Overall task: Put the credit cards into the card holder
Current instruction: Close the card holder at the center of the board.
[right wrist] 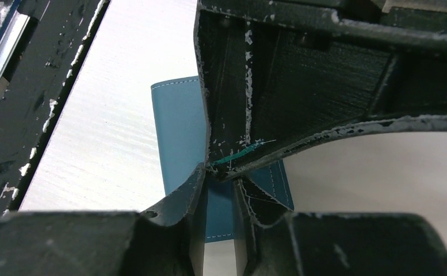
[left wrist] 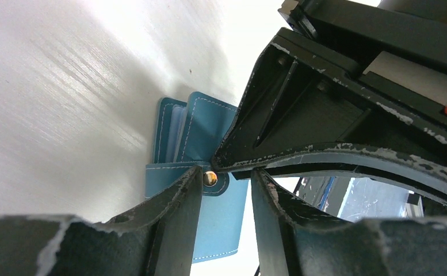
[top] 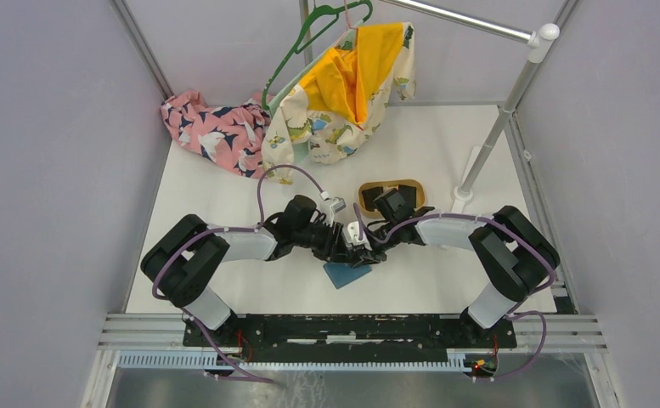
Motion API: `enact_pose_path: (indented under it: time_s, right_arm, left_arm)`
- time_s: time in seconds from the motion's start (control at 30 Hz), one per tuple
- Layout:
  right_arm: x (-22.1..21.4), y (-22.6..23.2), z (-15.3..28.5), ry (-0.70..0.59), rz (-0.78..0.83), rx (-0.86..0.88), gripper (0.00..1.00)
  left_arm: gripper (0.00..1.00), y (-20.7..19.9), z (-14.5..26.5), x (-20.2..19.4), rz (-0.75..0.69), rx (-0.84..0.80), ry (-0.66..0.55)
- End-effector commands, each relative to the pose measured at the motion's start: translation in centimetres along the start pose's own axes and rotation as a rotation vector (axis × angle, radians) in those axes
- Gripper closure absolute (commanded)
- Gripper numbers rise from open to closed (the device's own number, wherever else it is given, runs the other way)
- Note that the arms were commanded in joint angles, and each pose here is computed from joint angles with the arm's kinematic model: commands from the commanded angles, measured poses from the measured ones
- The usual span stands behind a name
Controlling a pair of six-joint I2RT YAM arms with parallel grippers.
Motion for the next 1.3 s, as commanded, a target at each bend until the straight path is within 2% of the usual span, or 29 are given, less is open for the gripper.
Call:
enact_pose_path:
  time_s: [0.0, 0.37, 0.67, 0.83, 1.27]
  right_arm:
    - [0.5, 0.2, -0.5, -0.048, -0.015, 0.000, 0.79]
    - [0.8, 0.2, -0.4, -0.076, -0.040, -0.032, 0.78]
    - [1.4, 0.0, -0.3, -0.104, -0.026, -0.045, 0.76]
    - [1.7, 0.1, -0.2, -0.114, -0.025, -0.043, 0.75]
    - [2.1, 0.3, 0.1, -0.147, -0.017, -0.088, 0.73]
  left_arm:
    - [0.51, 1.1, 0.3, -5.0, 0.151, 0.090, 0.182]
    - [0.52, 0.9, 0.4, -4.9, 0.149, 0.075, 0.178]
    - [0.56, 0.8, 0.4, -4.8, 0.148, 0.064, 0.177]
    - [0.62, 0.6, 0.5, -4.7, 0.148, 0.059, 0.175]
    - [0.65, 0.4, 0.9, -4.4, 0.143, 0.059, 0.170]
Point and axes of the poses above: each gripper's point midway between its finger pads, its own z axis back along the fingers, its own y axis along the line the jaws close on, x = y × z, the point moved 7 cm from there along z, back along the fingers, and after that the axes turned 11 degrees about -z, right-handed, at the moved point
